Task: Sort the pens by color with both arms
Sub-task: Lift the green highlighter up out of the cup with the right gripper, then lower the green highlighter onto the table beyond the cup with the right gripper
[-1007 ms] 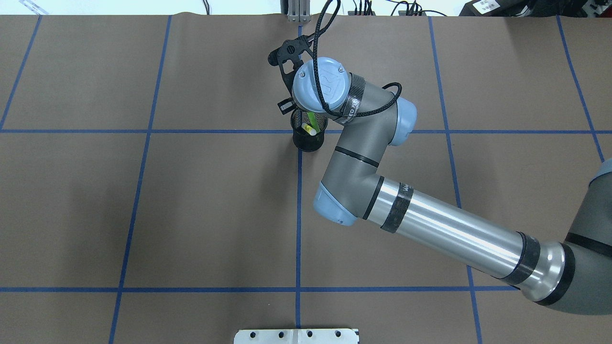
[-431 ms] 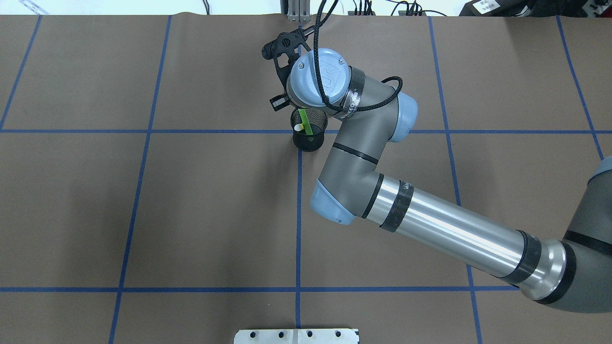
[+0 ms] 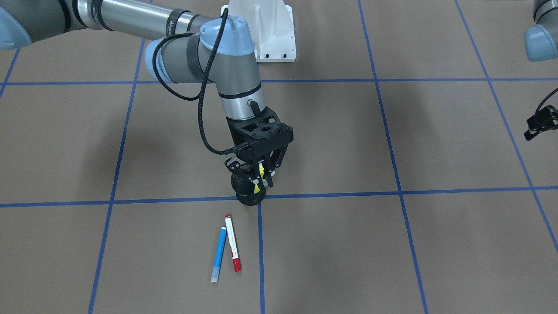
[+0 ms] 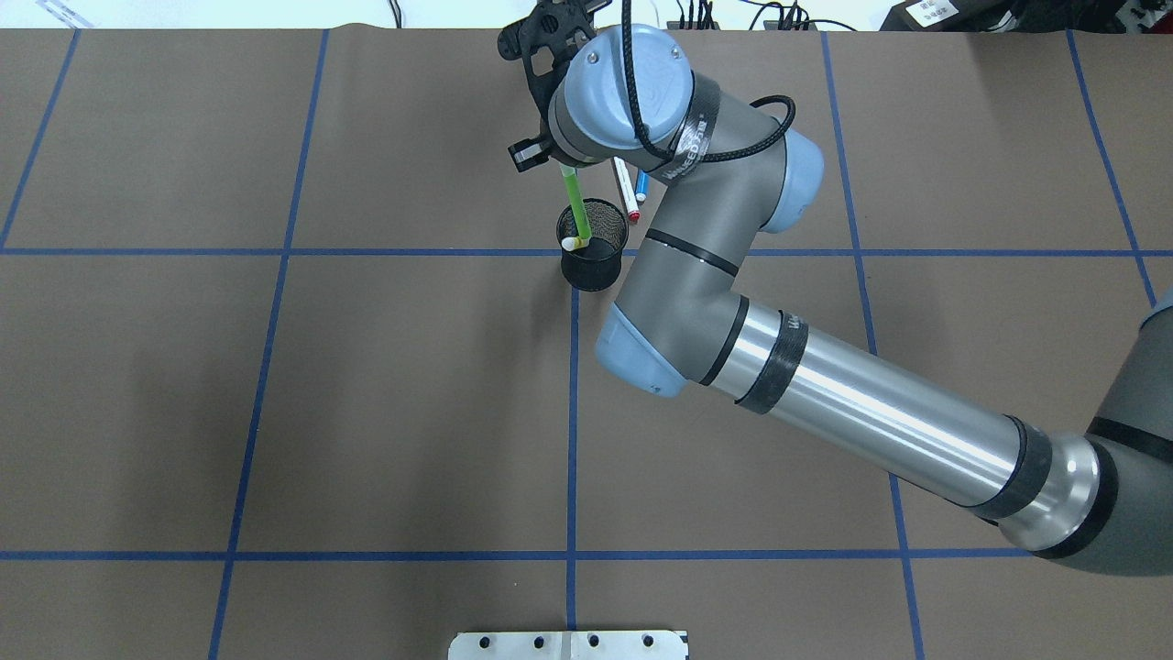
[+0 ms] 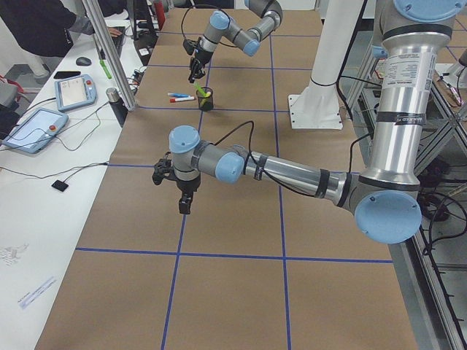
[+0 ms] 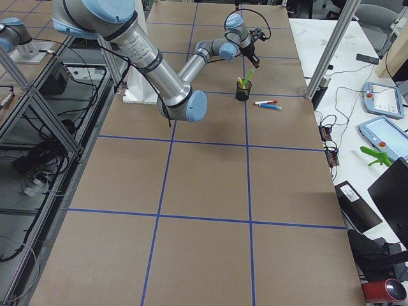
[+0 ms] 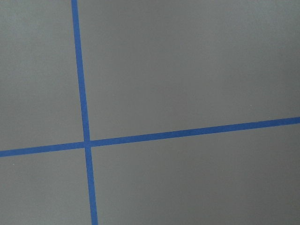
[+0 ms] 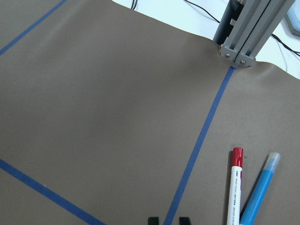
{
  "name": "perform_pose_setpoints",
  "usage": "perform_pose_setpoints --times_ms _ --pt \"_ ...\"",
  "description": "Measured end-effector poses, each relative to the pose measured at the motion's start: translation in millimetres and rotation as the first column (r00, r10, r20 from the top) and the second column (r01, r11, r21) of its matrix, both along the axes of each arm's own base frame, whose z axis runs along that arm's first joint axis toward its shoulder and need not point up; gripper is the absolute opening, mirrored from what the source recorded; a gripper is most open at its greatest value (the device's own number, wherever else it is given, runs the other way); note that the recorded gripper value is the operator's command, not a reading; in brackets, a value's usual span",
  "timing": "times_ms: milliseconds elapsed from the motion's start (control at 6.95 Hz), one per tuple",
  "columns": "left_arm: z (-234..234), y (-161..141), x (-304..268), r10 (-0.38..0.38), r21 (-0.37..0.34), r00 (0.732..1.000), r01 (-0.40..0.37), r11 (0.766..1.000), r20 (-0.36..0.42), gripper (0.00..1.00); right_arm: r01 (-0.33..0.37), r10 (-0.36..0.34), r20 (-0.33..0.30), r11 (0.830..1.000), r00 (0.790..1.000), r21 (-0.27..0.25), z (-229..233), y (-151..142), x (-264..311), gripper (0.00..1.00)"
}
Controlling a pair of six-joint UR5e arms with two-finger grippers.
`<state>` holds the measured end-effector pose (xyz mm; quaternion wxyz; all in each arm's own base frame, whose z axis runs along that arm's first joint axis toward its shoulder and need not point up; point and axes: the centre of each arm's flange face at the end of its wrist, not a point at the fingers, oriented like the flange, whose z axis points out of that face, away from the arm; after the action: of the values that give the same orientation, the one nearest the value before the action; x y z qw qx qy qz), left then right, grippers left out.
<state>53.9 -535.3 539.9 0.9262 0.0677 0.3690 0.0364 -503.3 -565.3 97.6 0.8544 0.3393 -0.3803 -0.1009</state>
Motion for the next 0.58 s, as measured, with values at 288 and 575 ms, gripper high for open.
perform_pose_setpoints --times_ms 288,575 --pt "0 0 0 0.0 0.001 1.0 0.0 1.0 0.0 1.0 -0.026 0.027 0.028 0.999 0.999 -0.031 -25 -39 62 0.18" --pt "-1 -1 1 0.001 0.003 1.0 -0.001 1.0 -0.001 1.0 -0.077 0.079 0.056 0.997 0.995 -0.024 -56 -80 89 0.18"
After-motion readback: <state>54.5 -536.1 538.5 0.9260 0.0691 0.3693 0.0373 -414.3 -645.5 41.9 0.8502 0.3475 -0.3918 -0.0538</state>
